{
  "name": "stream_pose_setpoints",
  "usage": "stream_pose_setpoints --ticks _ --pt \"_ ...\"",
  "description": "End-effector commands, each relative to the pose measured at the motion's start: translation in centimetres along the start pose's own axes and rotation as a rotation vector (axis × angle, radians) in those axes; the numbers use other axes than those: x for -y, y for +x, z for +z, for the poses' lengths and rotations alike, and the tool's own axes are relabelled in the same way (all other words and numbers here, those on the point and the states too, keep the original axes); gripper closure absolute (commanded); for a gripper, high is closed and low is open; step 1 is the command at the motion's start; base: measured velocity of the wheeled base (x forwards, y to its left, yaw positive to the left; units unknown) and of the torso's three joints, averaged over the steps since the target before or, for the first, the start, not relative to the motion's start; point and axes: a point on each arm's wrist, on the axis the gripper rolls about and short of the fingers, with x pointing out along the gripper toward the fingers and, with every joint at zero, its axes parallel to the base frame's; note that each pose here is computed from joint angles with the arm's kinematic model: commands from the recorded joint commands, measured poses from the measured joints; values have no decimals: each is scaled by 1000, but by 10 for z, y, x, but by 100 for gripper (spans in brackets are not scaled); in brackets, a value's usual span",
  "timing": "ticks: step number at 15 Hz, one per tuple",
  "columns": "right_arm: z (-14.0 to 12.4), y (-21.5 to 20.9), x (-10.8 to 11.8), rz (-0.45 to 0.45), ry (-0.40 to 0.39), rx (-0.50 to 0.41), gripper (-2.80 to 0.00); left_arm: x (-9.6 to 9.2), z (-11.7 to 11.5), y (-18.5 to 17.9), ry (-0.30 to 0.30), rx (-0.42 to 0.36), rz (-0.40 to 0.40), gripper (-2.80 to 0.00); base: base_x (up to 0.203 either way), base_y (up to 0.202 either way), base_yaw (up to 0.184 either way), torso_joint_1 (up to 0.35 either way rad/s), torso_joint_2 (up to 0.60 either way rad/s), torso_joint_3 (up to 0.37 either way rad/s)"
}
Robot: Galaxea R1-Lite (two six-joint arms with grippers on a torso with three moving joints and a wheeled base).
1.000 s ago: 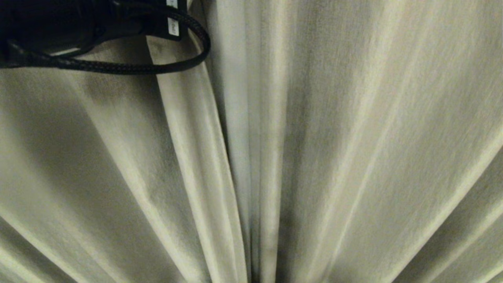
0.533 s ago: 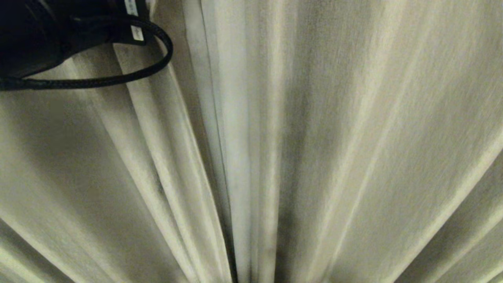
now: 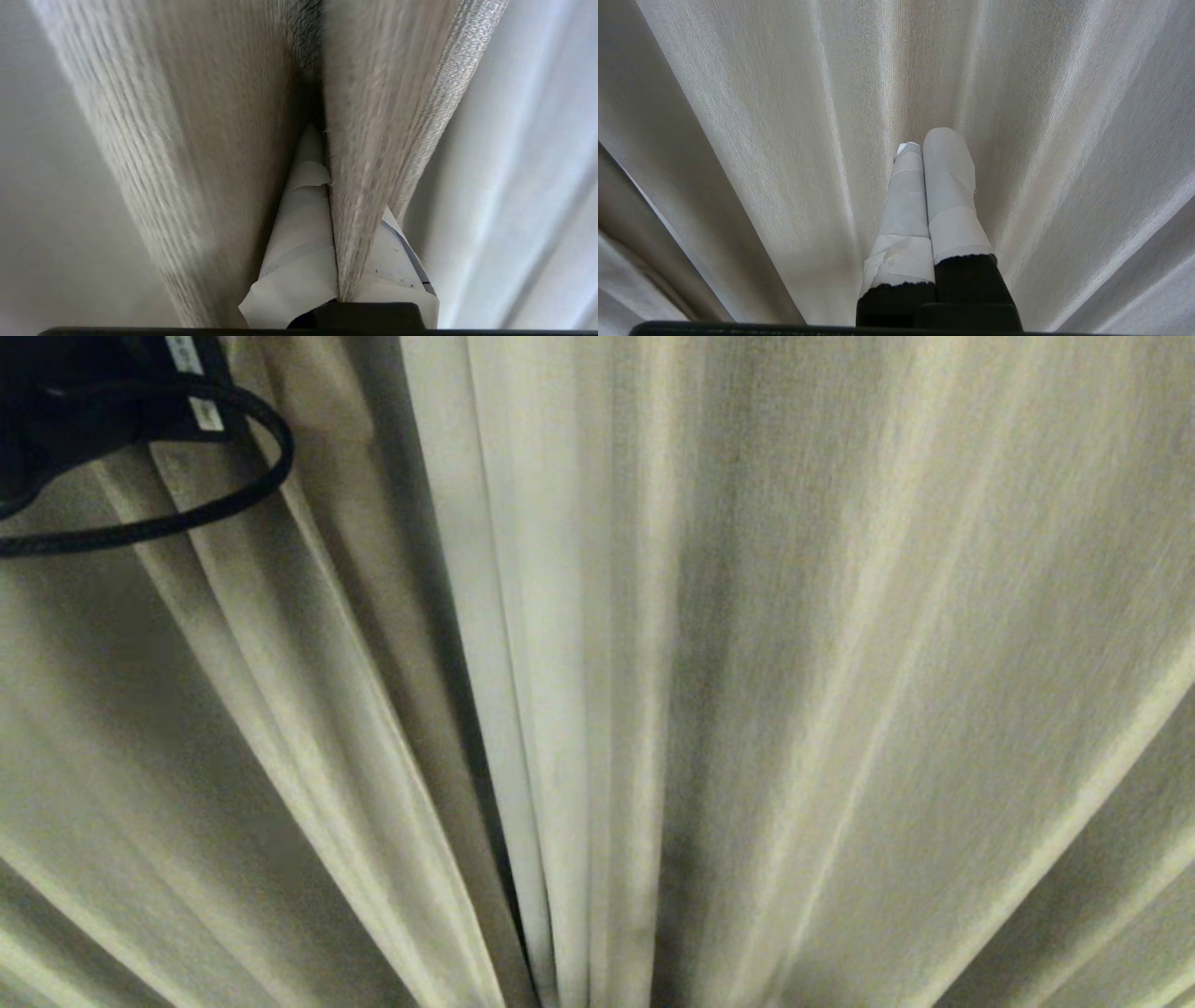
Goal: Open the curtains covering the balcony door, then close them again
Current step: Pull the outer curtains open on both sides
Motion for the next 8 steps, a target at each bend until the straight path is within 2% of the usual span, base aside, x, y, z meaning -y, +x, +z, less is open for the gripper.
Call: stream_pose_setpoints --ticks 1,5,8 --pt "0 0 0 0 -1 0 0 -15 -2 -1 1 2 16 0 0 0 0 0 0 0" --pt "0 0 0 0 -1 0 0 -42 -10 11 23 -2 6 0 0 0 0 0 0 0" --pt "0 0 0 0 -1 0 0 -63 -21 13 20 -25 -32 0 0 0 0 0 0 0"
